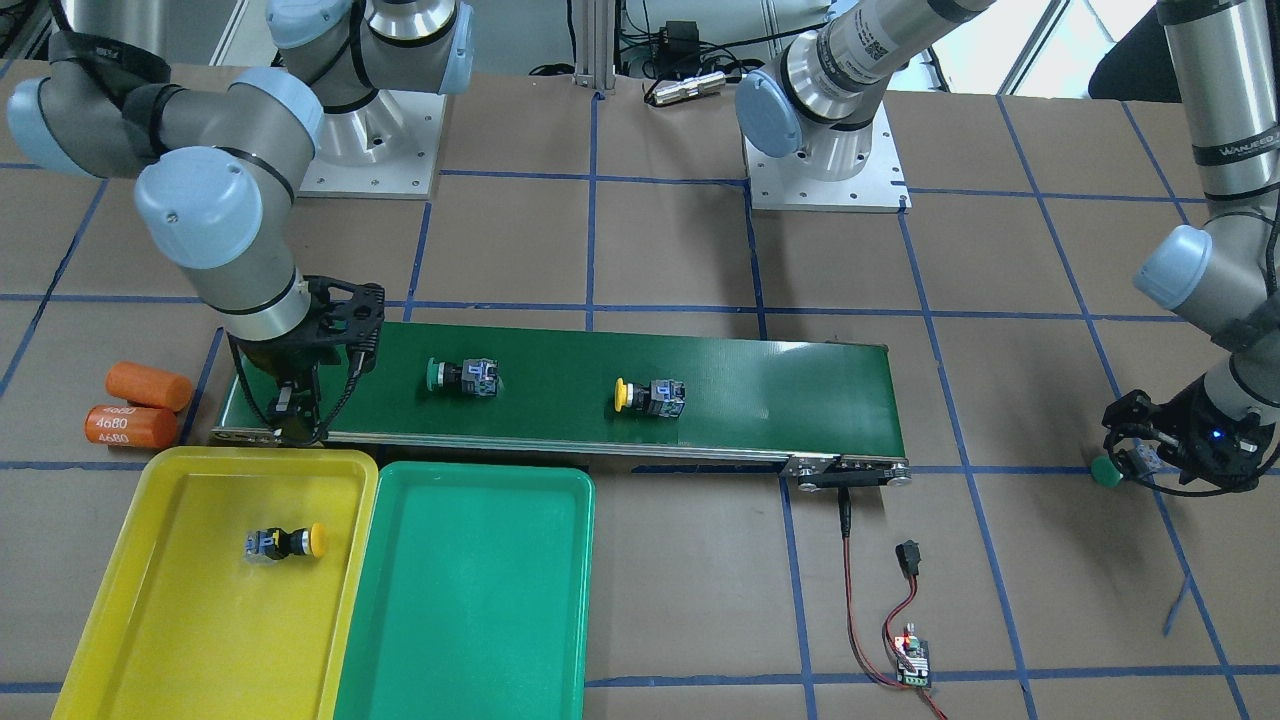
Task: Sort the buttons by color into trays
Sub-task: 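Grasp a green-capped button at the belt end while the left gripper grasps another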
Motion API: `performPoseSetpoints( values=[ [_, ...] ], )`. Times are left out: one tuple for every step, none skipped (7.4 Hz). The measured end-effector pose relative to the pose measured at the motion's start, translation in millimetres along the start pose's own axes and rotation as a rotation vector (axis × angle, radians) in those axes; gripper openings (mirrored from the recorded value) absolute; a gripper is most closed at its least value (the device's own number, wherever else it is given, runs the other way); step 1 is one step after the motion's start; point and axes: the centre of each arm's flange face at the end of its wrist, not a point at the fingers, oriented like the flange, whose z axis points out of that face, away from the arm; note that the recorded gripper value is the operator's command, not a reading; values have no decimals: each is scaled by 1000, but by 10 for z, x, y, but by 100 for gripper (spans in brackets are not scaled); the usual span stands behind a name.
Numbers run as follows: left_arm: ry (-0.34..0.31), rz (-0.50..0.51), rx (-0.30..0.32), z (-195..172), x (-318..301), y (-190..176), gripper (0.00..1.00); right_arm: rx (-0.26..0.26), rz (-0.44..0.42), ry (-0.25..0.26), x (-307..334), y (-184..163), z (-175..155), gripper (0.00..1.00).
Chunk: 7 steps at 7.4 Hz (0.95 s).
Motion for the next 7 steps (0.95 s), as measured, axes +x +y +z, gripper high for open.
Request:
performPoseSetpoints(
  values=[
    [16,-3,22,54,-1,-17,20,-2,17,-9,-82,-135,45,100],
    [24,-5,32,80,-1,-24,2,-2,25,-21,-154,-205,103,100],
    [25,-6,36,64,-3,-24,0,-1,29,-25,-211,-235,158,100],
    [34,-10,35,23,12,-21,0,1,34,-19,-249,-248,204,100],
    [58,-21,30,-52,56,-19,0,2,37,-10,-281,-250,247,100],
    [81,-38,25,-160,136,-36,0,2,38,1,-307,-250,286,100],
    [89,-53,22,-350,318,-161,0,2,39,9,-323,-250,317,100]
  ],
)
